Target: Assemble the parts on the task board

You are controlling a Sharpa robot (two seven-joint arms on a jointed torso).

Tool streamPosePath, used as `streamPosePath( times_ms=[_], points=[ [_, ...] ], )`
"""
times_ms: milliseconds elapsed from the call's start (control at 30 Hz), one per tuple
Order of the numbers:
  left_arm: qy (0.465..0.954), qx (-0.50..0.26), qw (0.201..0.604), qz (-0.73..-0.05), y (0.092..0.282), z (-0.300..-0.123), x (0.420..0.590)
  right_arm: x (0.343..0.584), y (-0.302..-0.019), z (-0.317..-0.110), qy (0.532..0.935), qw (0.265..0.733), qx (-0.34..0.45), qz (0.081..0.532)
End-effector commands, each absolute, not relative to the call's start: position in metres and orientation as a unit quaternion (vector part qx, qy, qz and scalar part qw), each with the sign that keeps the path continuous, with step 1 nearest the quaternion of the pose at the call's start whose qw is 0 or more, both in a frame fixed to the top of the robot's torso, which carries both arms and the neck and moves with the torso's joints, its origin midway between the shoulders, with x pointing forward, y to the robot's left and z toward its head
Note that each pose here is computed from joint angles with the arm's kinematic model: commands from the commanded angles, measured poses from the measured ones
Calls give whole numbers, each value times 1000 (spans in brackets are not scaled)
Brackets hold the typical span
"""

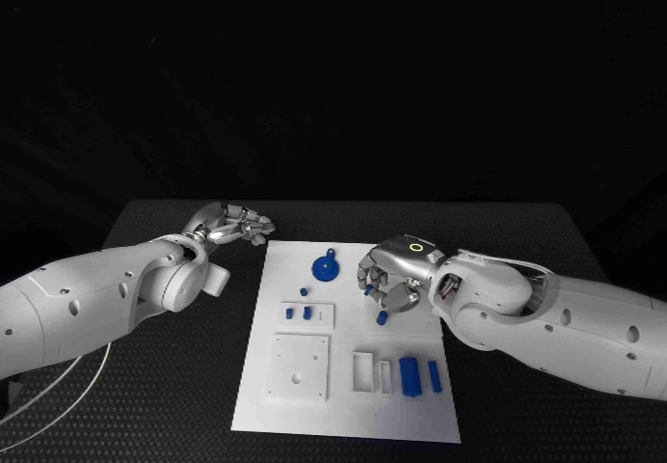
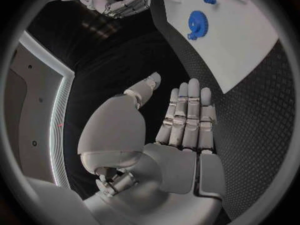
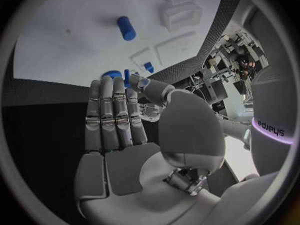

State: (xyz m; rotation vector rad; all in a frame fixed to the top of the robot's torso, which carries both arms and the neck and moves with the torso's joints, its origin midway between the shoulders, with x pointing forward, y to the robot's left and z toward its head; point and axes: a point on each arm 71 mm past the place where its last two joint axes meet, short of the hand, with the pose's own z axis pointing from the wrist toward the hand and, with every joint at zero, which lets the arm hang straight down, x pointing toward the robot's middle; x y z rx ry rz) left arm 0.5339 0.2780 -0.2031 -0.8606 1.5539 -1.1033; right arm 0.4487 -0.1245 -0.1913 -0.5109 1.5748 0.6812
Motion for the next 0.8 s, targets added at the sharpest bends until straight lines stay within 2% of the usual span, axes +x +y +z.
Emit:
streamPosePath(
  times_ms=[33, 300, 800],
  points=[
    [641, -355, 498, -463, 275, -202, 535, 446, -112, -190, 676, 624, -236, 312],
    [640, -356, 501, -462, 272, -203, 539, 438, -82, -197, 665, 617, -263, 327],
    [642, -353, 496, -466, 263, -203, 542, 419, -51, -231, 672, 586, -293, 345]
  ],
)
